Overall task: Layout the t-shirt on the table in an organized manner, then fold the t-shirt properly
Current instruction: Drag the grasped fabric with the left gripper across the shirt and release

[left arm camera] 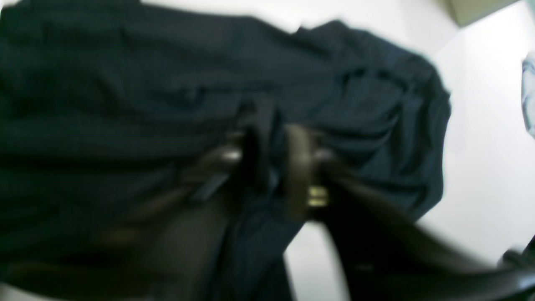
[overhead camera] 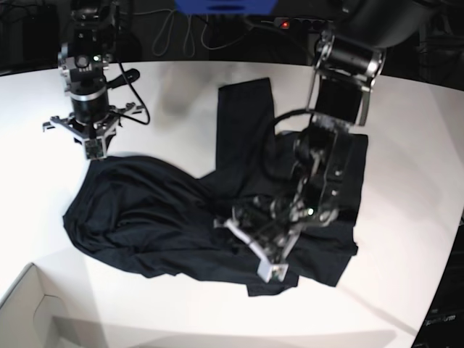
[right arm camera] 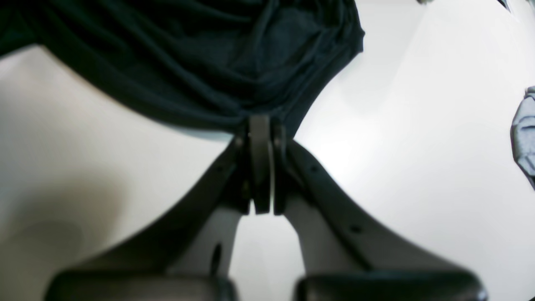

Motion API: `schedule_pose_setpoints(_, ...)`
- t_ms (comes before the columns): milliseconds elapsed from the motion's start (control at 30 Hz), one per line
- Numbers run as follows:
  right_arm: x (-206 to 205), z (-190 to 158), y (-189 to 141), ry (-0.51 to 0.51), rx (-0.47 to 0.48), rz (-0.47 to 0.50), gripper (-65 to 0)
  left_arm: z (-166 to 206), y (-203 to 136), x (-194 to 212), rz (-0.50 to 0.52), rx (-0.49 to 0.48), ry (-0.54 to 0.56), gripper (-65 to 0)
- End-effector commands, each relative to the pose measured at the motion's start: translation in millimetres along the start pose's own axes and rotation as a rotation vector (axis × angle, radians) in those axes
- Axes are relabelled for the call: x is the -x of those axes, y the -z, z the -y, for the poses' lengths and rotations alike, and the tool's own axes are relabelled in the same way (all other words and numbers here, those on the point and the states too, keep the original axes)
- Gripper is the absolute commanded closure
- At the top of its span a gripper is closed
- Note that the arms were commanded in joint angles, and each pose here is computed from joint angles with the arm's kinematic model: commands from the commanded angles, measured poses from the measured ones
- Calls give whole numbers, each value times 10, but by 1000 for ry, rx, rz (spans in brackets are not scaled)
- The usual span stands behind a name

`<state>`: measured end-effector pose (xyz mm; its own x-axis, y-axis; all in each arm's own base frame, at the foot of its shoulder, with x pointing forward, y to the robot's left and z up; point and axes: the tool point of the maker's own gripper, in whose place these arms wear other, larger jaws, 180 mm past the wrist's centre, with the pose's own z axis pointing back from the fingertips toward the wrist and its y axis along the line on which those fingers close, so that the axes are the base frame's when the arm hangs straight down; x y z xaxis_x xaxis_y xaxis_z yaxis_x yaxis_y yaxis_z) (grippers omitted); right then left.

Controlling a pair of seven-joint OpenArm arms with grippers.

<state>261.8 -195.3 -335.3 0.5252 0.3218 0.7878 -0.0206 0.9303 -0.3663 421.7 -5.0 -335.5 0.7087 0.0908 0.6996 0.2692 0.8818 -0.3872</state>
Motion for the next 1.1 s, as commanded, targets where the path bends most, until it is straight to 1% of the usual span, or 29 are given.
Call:
schedule_pose_setpoints(0, -151, 52, -14, 0, 15, 56, 0, 43, -91, -190, 61, 12, 21, -297)
schedule_pose_setpoints(67, -203, 38, 0, 4, 12, 70, 0, 26, -225, -64, 71, 12, 35, -392)
schedule_pose_setpoints(100, -222, 38, 12, 8, 13, 72, 0, 22, -321, 11, 79, 13, 45, -427)
schedule_pose_setpoints(133, -225, 26, 17, 15, 13, 71, 0, 38, -409, 73, 87, 17, 54, -442)
schedule_pose_setpoints(200, -234, -2, 13, 28, 11, 74, 0, 35, -604, 303, 81, 17, 70, -440)
schedule_pose_setpoints(300, -242, -3, 14, 30, 11, 77, 0, 41, -817, 751, 26, 18, 63, -435)
schedule_pose_setpoints(533, -304, 8, 46, 36, 15, 91, 0, -46, -1064, 1628, -147, -6, 22, -436)
schedule_pose_setpoints(667, -299, 6, 48, 36, 14, 90, 0, -58, -1104, 1796, -181, -15, 11, -436)
schedule_pose_setpoints(900, -293, 1, 46, 38, 13, 88, 0, -187, -1023, 2028, -248, -44, -20, -433)
schedule_pose_setpoints(933, -285, 8, 44, 36, 15, 86, 0, -208, -1016, 2066, -259, -48, -25, -425)
schedule_pose_setpoints(967, -283, 13, 44, 36, 16, 86, 0, -218, -1004, 2099, -267, -49, -34, -398)
schedule_pose_setpoints(1033, -273, 29, 43, 33, 19, 84, 0, -272, -988, 2180, -285, -61, -46, -281)
schedule_pose_setpoints(1067, -267, 27, 41, 33, 18, 82, 0, -296, -978, 2224, -297, -65, -52, -199)
